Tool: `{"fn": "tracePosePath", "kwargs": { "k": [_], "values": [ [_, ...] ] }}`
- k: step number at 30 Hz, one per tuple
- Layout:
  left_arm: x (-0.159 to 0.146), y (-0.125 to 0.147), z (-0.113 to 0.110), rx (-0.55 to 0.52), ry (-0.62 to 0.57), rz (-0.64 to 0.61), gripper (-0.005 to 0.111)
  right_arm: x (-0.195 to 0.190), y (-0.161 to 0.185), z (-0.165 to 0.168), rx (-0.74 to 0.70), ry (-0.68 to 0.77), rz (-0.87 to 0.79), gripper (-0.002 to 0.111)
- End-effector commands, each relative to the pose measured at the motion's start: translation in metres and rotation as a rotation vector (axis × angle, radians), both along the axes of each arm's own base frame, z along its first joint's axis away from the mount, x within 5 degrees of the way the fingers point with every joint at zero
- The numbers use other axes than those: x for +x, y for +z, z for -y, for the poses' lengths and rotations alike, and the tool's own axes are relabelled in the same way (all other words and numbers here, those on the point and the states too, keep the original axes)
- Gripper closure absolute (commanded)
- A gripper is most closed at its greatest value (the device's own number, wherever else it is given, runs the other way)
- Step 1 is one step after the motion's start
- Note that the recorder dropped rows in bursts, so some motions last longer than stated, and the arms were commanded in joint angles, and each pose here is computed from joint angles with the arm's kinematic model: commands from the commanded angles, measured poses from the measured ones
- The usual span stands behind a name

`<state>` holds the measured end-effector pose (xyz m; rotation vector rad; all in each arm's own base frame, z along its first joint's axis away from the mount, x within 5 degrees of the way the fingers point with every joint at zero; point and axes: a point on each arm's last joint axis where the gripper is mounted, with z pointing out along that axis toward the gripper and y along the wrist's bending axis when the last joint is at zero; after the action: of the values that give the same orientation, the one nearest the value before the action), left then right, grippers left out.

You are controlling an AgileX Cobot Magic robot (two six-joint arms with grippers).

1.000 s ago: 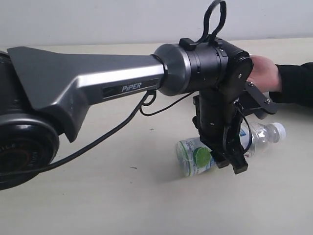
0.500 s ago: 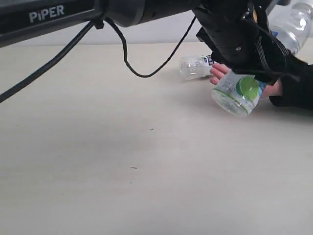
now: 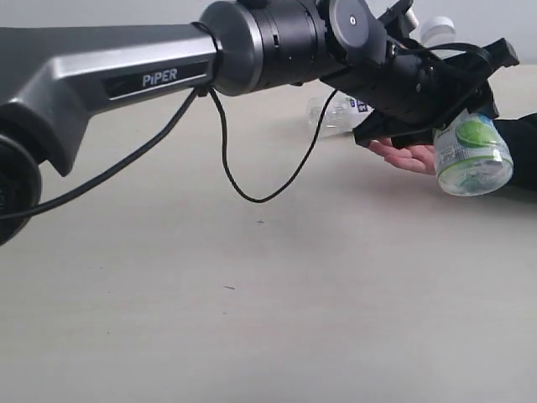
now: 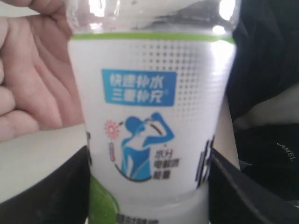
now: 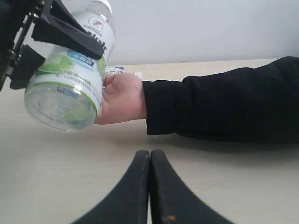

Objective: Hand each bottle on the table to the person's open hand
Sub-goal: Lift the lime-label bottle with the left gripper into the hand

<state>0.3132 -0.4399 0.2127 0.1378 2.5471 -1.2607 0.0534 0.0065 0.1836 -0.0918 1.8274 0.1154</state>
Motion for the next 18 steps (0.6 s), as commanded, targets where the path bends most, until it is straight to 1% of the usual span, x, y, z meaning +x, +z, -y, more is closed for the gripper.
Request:
{"fn": "tracePosePath", "kwargs": {
  "k": [1, 3, 4, 6, 11, 14, 16, 18],
  "values": [
    [0.004, -0.011, 0.001, -0.014, 0.026, -0.034, 0.107, 0.000, -0.001, 0.000, -0.002, -0.004, 0.007, 0.108],
    [0.006, -0.014, 0.001, -0.012, 0.029, -0.038, 0.106, 0.000, -0.001, 0.000, -0.002, -0.004, 0.007, 0.108],
    [0.006, -0.014, 0.001, -0.011, 0.030, -0.038, 0.103, 0.000, -0.001, 0.000, -0.002, -0.004, 0.007, 0.108],
    [0.009, -0.016, -0.001, -0.008, 0.037, -0.041, 0.096, 0.000, -0.001, 0.000, -0.002, -0.004, 0.007, 0.108],
    [0.019, -0.026, -0.008, 0.005, 0.056, -0.067, 0.067, 0.000, -0.001, 0.000, -0.002, -0.004, 0.007, 0.108],
    [0.019, -0.033, -0.008, 0.019, 0.047, -0.081, 0.054, 0.000, -0.001, 0.000, -0.002, -0.004, 0.007, 0.108],
    [0.019, -0.034, -0.007, 0.018, 0.035, -0.072, 0.048, 0.000, -0.001, 0.000, -0.002, -0.004, 0.007, 0.108],
    [0.019, -0.036, -0.007, 0.018, 0.030, -0.057, 0.045, 0.000, -0.001, 0.000, -0.002, -0.004, 0.007, 0.108]
  ]
}}
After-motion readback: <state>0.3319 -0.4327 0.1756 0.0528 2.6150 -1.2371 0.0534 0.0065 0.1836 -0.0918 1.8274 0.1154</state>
